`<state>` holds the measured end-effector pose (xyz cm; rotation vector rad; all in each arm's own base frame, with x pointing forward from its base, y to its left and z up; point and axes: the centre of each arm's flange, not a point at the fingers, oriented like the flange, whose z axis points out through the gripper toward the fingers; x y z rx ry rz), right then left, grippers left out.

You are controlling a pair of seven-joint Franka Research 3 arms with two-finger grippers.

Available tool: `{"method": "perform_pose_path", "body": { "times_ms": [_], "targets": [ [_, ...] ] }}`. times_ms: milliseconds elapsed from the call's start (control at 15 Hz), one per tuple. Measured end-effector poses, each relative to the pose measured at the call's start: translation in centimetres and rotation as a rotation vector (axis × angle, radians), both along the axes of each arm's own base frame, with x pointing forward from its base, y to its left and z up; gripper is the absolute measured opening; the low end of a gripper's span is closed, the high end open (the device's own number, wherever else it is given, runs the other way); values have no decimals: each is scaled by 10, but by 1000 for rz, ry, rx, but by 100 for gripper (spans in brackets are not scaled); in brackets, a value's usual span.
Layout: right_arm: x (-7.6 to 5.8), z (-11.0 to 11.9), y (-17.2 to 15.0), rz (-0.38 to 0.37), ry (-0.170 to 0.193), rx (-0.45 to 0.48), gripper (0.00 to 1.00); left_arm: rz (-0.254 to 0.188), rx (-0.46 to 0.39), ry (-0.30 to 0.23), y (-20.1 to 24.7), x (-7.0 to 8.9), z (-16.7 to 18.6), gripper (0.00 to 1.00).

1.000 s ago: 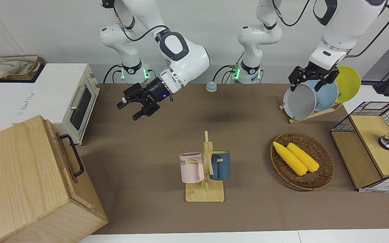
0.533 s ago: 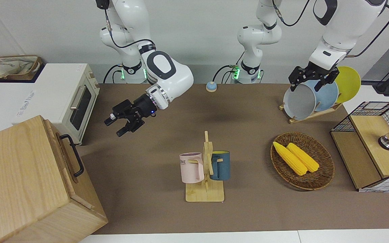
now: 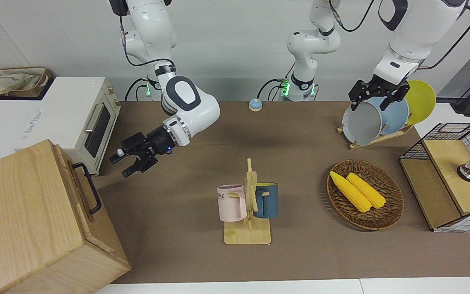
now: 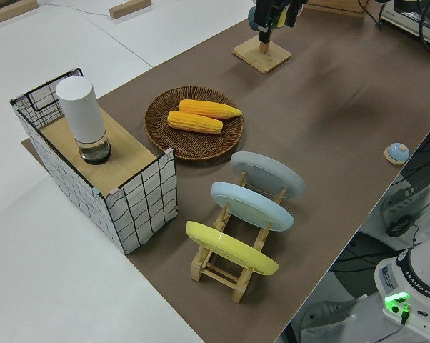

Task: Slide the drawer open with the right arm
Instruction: 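Reach the right gripper up to the black drawer handle, then close the right gripper on the black drawer handle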

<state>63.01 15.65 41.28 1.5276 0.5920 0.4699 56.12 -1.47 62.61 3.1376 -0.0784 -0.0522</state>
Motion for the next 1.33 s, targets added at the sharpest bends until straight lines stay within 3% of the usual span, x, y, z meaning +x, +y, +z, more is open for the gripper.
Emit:
{"method": "perform_pose_path", "body": {
  "times_ms": [267, 1000, 1200, 1333],
  "targets": [
    [12, -10, -27, 14, -19, -17, 98, 0, 0, 0, 0, 0, 0, 100],
    [27, -22, -74, 57, -20, -5, 95, 0, 0, 0, 0, 0, 0, 100],
    [28, -23, -75, 58, -21, -5, 86, 0, 0, 0, 0, 0, 0, 100],
    [28, -23, -74, 59, -20, -5, 67, 0, 0, 0, 0, 0, 0, 100]
  ]
}}
